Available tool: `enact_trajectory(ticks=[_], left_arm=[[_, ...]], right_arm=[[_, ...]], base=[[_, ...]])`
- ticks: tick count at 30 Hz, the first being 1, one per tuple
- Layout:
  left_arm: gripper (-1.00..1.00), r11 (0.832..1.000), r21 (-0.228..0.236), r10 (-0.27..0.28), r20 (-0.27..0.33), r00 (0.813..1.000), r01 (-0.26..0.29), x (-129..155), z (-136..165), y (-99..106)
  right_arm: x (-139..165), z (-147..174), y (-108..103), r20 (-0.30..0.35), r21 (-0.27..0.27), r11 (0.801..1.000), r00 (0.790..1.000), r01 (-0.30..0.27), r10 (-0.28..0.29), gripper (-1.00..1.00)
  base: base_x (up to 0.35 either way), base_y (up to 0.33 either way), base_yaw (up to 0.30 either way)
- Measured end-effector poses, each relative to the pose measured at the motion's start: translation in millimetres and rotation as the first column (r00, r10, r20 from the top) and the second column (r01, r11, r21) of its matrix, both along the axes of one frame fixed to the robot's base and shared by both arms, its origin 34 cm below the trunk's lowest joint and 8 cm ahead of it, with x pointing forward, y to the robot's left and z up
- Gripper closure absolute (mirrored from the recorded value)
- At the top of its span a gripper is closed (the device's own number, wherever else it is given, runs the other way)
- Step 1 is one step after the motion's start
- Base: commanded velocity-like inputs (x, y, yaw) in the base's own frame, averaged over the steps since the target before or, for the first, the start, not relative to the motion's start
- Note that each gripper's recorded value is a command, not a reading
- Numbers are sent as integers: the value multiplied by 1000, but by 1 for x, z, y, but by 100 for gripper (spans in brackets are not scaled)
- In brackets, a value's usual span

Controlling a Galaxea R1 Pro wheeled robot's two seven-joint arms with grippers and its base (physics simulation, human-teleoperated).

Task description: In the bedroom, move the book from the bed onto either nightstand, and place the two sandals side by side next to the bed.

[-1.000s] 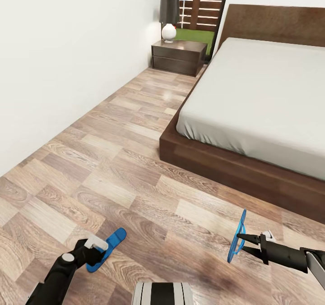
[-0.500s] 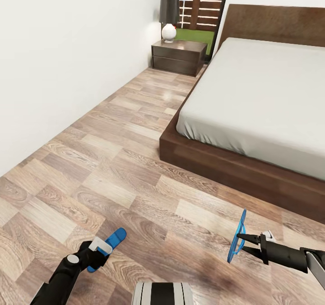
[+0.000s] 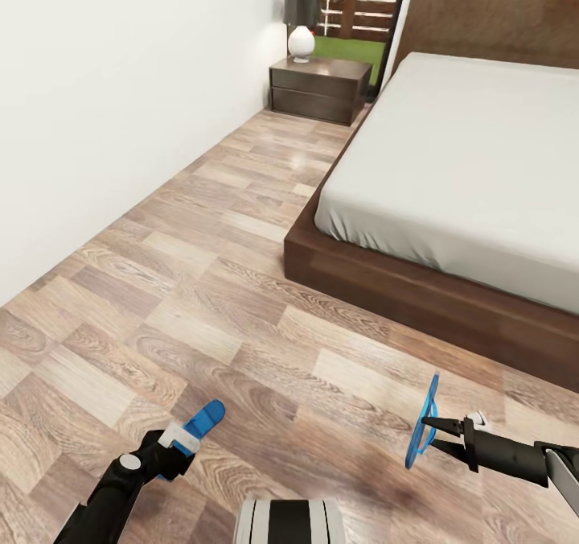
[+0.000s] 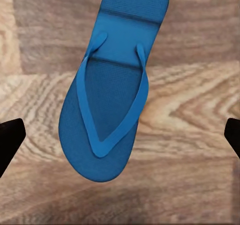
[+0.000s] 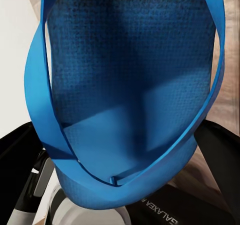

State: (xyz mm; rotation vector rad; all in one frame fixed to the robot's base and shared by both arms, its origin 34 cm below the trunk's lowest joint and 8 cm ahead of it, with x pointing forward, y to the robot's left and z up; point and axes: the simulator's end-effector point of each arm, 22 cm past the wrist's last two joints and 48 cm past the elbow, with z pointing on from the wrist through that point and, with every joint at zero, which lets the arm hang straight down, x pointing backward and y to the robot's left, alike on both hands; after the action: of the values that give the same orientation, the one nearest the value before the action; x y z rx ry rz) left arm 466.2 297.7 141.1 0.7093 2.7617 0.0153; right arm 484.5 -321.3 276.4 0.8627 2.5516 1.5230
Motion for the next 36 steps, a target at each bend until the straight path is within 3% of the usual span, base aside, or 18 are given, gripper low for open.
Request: enact_trajectory(ticks=[11,16,19,36], left_arm=[[-100,1000,6,5,-20,1000,-5,-7,-11,3],[-100,995,93,32,32,999,-35,4,-8,23],[-100,992,120,42,48,998,-47,6,-7,29],[-100,991,129,45,19,999,-47,-6,-20,29]], right_arm=[[-7,-14,0,-33,0,1000,999,1,-1,100],[-7,-14,0,-33,0,1000,999,1,-1,100],[-7,-14,0,-33,0,1000,999,1,-1,100],[-14,-26,0,-62,-1,1000,998,0,0,100]], base=[[0,0,0],[0,0,0],[0,0,0],[0,0,0]])
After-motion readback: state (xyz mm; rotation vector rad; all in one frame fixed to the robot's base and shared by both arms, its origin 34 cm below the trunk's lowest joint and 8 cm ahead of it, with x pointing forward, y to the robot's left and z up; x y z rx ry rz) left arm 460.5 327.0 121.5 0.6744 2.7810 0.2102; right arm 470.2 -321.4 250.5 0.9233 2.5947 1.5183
